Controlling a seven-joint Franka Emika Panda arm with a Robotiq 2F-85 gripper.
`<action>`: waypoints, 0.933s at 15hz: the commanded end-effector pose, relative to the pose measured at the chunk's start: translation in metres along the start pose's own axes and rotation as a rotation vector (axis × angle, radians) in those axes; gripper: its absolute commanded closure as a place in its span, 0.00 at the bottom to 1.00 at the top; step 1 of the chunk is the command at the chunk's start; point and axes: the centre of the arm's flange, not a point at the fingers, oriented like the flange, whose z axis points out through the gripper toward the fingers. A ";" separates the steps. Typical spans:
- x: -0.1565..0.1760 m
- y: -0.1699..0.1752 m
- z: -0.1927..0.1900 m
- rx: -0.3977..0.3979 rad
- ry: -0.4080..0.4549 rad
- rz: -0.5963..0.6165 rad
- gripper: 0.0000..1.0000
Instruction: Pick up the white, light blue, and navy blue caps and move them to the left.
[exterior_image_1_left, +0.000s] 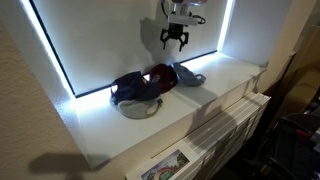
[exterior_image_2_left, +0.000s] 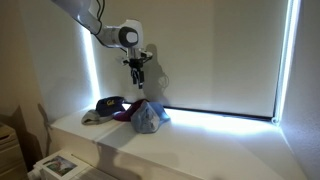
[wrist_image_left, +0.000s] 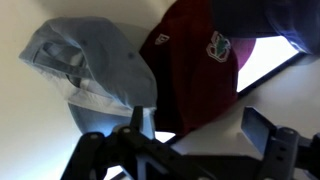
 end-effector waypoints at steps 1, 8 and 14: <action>0.005 0.083 0.041 0.021 -0.153 0.033 0.00; 0.012 0.077 0.046 0.011 -0.128 0.031 0.00; -0.002 0.044 0.036 -0.100 0.108 -0.103 0.00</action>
